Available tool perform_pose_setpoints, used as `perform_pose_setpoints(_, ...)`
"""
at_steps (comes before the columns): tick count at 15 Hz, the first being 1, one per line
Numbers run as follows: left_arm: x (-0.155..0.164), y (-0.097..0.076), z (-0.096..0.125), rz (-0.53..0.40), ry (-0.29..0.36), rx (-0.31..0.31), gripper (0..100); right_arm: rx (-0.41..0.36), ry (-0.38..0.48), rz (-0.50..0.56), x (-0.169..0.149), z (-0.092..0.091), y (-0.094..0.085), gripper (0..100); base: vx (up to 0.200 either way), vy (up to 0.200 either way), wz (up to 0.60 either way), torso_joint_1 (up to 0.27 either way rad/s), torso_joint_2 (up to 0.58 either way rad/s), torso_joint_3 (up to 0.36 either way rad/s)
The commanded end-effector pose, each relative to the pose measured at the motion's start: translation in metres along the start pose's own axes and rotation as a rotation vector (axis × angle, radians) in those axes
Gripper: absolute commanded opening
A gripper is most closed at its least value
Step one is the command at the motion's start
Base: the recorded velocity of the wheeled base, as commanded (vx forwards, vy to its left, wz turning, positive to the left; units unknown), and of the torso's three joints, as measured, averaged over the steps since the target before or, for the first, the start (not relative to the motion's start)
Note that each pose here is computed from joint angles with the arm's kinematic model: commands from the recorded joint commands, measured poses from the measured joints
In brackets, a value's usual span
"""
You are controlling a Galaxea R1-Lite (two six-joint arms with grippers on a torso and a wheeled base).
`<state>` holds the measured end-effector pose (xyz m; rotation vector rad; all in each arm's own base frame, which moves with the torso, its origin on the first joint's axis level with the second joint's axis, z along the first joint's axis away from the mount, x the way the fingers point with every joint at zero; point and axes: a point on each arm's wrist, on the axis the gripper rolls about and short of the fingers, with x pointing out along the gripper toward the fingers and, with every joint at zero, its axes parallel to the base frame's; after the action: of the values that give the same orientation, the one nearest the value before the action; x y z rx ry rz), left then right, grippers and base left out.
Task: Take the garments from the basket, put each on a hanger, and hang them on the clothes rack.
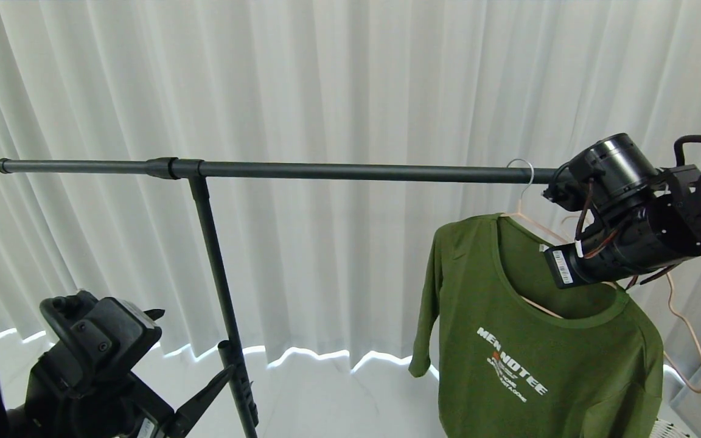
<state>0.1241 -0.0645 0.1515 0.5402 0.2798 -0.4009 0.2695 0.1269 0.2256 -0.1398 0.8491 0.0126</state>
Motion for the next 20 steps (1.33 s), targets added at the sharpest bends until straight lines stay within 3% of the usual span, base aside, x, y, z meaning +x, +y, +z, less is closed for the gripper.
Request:
perform_pose_setpoints(1,0.0,-0.001,0.0,-0.003,-0.002,0.002,100,-0.001,0.001,0.0,0.0,-0.001,0.0,0,0.0,0.0,0.0,0.0,0.0,0.0)
perform_pose_setpoints(3,0.0,-0.001,0.0,-0.004,-0.003,0.002,100,0.002,-0.004,0.003,-0.004,-0.002,-0.001,0,0.0,0.0,0.0,0.0,0.0,0.0)
perform_pose_setpoints(4,0.0,-0.001,0.0,-0.004,-0.003,-0.001,100,0.021,-0.011,0.007,-0.007,-0.002,-0.001,100,0.0,0.0,0.0,0.0,0.0,0.0)
perform_pose_setpoints(9,0.0,-0.001,-0.001,-0.004,0.0,-0.002,100,0.119,-0.084,0.062,-0.041,-0.007,-0.001,100,0.0,0.0,0.0,0.0,0.0,0.0)
perform_pose_setpoints(13,0.0,-0.001,-0.003,0.003,0.016,-0.003,100,0.129,-0.122,0.081,-0.074,-0.031,-0.021,100,0.0,0.0,0.0,0.0,0.0,0.0)
perform_pose_setpoints(15,0.001,-0.001,-0.004,0.024,0.029,-0.003,100,0.099,-0.119,0.073,-0.082,-0.048,-0.03,100,0.0,0.0,0.0,0.0,0.0,0.0)
perform_pose_setpoints(20,-0.002,-0.001,-0.008,0.049,0.047,-0.003,100,-0.058,-0.095,0.041,-0.091,-0.091,-0.049,100,-0.2,0.0,0.0,0.005,0.01,0.005)
